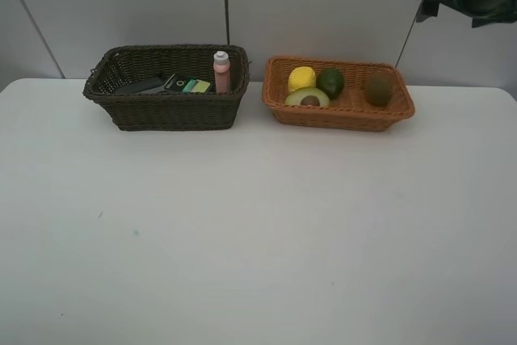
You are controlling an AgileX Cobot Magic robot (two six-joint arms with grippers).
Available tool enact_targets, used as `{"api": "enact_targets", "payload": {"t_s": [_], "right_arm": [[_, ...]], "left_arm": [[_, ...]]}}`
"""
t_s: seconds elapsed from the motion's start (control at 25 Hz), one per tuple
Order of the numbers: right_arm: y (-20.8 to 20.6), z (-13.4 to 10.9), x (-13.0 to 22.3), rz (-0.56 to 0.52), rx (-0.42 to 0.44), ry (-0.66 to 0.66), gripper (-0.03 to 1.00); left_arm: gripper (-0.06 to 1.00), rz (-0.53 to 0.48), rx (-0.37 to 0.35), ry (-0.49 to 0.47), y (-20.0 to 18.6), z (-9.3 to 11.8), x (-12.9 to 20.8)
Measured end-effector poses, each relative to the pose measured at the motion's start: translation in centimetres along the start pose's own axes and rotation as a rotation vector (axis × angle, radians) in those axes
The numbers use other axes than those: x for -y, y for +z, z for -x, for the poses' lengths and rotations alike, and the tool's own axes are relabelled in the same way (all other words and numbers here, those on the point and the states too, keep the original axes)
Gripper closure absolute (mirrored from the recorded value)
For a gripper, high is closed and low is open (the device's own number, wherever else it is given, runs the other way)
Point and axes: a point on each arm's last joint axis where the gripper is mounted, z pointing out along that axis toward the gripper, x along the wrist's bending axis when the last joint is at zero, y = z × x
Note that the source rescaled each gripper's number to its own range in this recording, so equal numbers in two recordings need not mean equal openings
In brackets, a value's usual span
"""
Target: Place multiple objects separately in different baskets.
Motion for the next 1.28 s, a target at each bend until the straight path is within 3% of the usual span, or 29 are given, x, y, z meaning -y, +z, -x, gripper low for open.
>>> {"api": "enact_targets", "payload": {"t_s": [0.32, 0.56, 0.8, 1.04, 1.16, 1.28], "right_arm": [[-9.3, 1.9, 4.5, 0.048, 0.038, -0.055, -0.03], [-16.8, 3.6, 11.7, 0.046, 0.069, -0.038, -0.03], [-24.4, 5.4, 19.1, 0.133, 0.108, 0.033, -0.03], [-29.9, 6.0, 24.5, 0.247, 0.044, 0.123, -0.03], [-31.3, 5.7, 26.6, 0.271, -0.019, 0.116, -0.03], [-32.1, 5.8, 28.4, 0.286, -0.028, 0.093, -0.03]], "left_arm": [[-0.06, 0.0, 0.0, 0.0, 0.0, 0.0, 0.0], [-0.06, 0.0, 0.0, 0.0, 0.0, 0.0, 0.0], [-0.06, 0.0, 0.0, 0.0, 0.0, 0.0, 0.0], [-0.06, 0.0, 0.0, 0.0, 0.0, 0.0, 0.0], [-0.06, 0.0, 0.0, 0.0, 0.0, 0.0, 0.0], [-0.06, 0.0, 0.0, 0.0, 0.0, 0.0, 0.0]]}}
